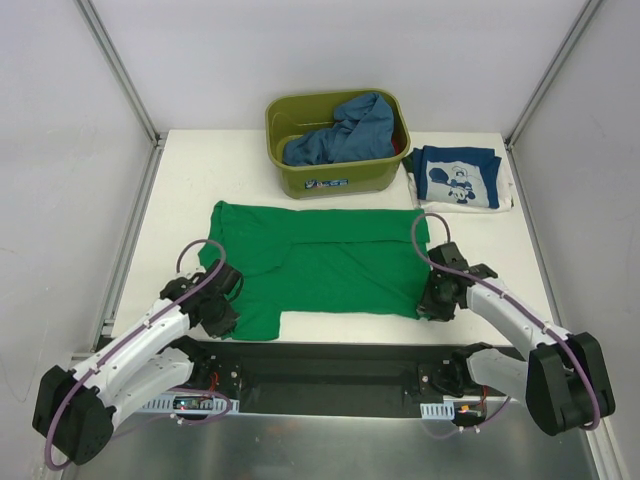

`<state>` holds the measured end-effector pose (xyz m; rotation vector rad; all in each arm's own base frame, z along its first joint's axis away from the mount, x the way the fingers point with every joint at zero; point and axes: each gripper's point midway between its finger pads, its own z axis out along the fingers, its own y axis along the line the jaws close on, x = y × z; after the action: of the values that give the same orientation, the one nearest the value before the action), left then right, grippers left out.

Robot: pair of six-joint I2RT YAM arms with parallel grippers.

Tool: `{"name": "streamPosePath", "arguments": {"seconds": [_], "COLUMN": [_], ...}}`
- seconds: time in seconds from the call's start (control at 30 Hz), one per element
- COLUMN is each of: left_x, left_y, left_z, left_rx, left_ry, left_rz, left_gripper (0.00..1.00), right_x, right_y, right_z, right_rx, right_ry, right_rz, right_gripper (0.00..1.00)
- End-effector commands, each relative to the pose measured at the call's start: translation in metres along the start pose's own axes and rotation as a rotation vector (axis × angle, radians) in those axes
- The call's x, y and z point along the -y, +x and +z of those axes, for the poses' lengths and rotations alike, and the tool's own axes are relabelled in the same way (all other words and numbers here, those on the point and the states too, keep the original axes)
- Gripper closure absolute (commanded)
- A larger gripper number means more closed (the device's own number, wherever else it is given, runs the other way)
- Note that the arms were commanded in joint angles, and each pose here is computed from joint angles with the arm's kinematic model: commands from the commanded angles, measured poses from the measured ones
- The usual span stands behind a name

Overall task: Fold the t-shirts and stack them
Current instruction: Grap the side of the flattened tshirt closest away from the robot with both arms

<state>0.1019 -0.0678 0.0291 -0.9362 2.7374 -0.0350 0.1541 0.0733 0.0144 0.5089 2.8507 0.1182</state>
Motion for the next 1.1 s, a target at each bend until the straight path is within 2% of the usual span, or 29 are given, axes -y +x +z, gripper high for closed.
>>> {"name": "streamPosePath", "arguments": {"seconds": [0.0,0.03,0.17,0.2,0.3,0.4,0.57,0.83,1.07], "left_x": [-0.013,-0.011,-0.006,-0.005,0.001,0.011,0.052,0.095,0.128], "left_y": [-0.004,-0.003,0.003,0.003,0.001,-0.006,-0.025,-0.077,-0.120], "left_z": [-0.015,-0.017,-0.023,-0.027,-0.034,-0.043,-0.056,-0.075,-0.069], "left_rx": [0.009,0.005,-0.020,-0.015,-0.004,0.017,0.072,0.230,0.262], "left_ry": [-0.060,-0.043,0.011,0.037,0.087,0.136,0.270,0.258,0.191], "left_rz": [-0.009,-0.016,-0.030,-0.034,-0.041,-0.037,-0.018,0.012,0.041], "left_gripper": [1.00,1.00,1.00,1.00,1.00,1.00,1.00,1.00,1.00], "right_x": [0.014,0.022,0.024,0.020,0.008,0.004,-0.006,-0.034,-0.047], "right_y": [0.008,0.010,0.008,0.006,0.003,-0.005,-0.024,-0.072,-0.116], "right_z": [-0.001,-0.003,-0.010,-0.010,-0.015,-0.024,-0.035,-0.054,-0.056], "right_rx": [-0.002,-0.002,0.038,0.051,0.070,0.088,0.119,0.151,0.151], "right_ry": [0.054,0.087,0.072,0.047,-0.030,-0.035,-0.036,-0.019,-0.006], "right_rz": [0.016,0.014,0.005,-0.005,-0.033,-0.053,-0.089,-0.120,-0.112], "right_gripper": [0.73,0.80,0.85,0.92,0.96,0.96,0.94,0.94,0.94]}}
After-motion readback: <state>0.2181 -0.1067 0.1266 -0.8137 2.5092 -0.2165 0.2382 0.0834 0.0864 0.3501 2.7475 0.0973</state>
